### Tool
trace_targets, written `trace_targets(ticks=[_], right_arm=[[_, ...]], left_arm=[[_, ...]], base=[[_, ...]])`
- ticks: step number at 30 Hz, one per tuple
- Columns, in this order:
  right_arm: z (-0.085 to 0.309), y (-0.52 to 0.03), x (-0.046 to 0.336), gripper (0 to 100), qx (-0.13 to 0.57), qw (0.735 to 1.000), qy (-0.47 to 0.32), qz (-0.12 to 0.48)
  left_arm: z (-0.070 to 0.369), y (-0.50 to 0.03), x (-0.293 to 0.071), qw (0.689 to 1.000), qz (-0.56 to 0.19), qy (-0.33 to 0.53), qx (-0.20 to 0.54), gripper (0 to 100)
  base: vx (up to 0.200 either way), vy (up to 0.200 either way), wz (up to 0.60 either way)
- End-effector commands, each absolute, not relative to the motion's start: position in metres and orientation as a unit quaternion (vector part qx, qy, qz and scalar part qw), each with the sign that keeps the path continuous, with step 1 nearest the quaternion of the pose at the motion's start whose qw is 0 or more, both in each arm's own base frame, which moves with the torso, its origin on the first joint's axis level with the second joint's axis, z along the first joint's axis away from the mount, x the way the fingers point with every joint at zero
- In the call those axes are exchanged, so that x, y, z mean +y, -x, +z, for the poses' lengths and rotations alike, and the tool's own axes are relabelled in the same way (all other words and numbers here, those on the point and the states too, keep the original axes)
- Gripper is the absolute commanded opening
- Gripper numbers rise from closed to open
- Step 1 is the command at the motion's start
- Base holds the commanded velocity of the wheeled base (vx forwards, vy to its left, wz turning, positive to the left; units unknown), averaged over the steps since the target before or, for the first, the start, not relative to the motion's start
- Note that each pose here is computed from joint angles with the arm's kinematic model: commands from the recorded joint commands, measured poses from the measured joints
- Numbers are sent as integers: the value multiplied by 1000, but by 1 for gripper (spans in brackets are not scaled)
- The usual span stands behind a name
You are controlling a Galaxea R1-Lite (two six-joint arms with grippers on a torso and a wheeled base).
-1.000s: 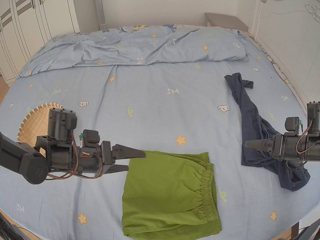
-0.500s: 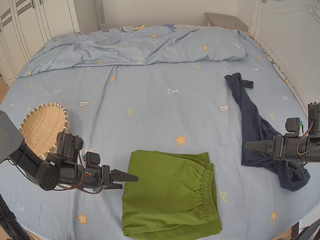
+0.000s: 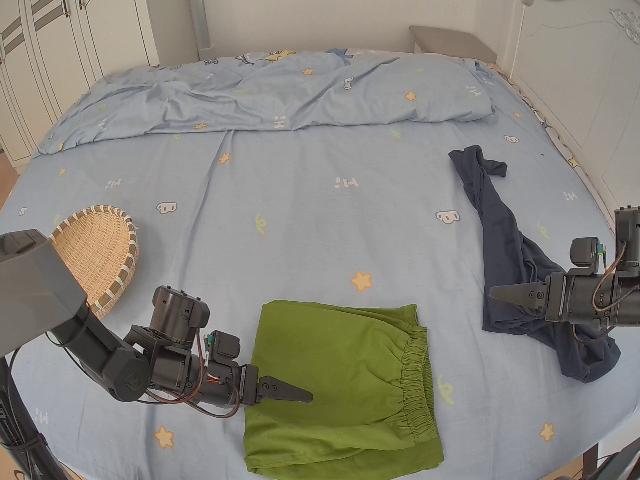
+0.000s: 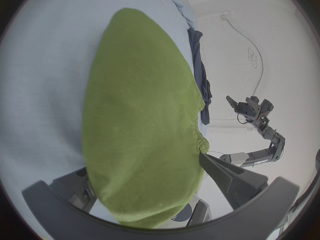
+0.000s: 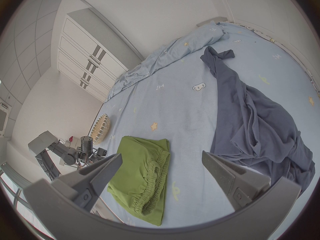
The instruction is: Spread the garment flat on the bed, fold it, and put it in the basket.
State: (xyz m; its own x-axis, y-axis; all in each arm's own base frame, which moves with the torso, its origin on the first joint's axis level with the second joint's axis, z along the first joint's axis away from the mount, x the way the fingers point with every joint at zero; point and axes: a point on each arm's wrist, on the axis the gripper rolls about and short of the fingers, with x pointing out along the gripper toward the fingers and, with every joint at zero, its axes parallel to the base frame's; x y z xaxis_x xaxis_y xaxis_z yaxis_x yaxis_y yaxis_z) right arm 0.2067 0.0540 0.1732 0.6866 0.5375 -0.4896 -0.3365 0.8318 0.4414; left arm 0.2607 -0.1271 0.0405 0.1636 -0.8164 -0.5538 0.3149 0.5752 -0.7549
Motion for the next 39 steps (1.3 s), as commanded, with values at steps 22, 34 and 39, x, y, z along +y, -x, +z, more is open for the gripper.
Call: trace_targets(ticks=[22, 34, 39], right_arm=[[171, -207, 56, 100, 319, 901, -160, 247], [173, -206, 56, 100, 318, 901, -160, 248], [174, -205, 56, 100, 316, 902, -160, 248]], left_arm=[[61, -264, -120, 729, -377, 304, 483, 0], [133, -271, -86, 740, -313, 317, 504, 0], [151, -268, -72, 758, -309, 312, 483, 0]], base=[[0, 0, 0], [0, 0, 0], [0, 0, 0]])
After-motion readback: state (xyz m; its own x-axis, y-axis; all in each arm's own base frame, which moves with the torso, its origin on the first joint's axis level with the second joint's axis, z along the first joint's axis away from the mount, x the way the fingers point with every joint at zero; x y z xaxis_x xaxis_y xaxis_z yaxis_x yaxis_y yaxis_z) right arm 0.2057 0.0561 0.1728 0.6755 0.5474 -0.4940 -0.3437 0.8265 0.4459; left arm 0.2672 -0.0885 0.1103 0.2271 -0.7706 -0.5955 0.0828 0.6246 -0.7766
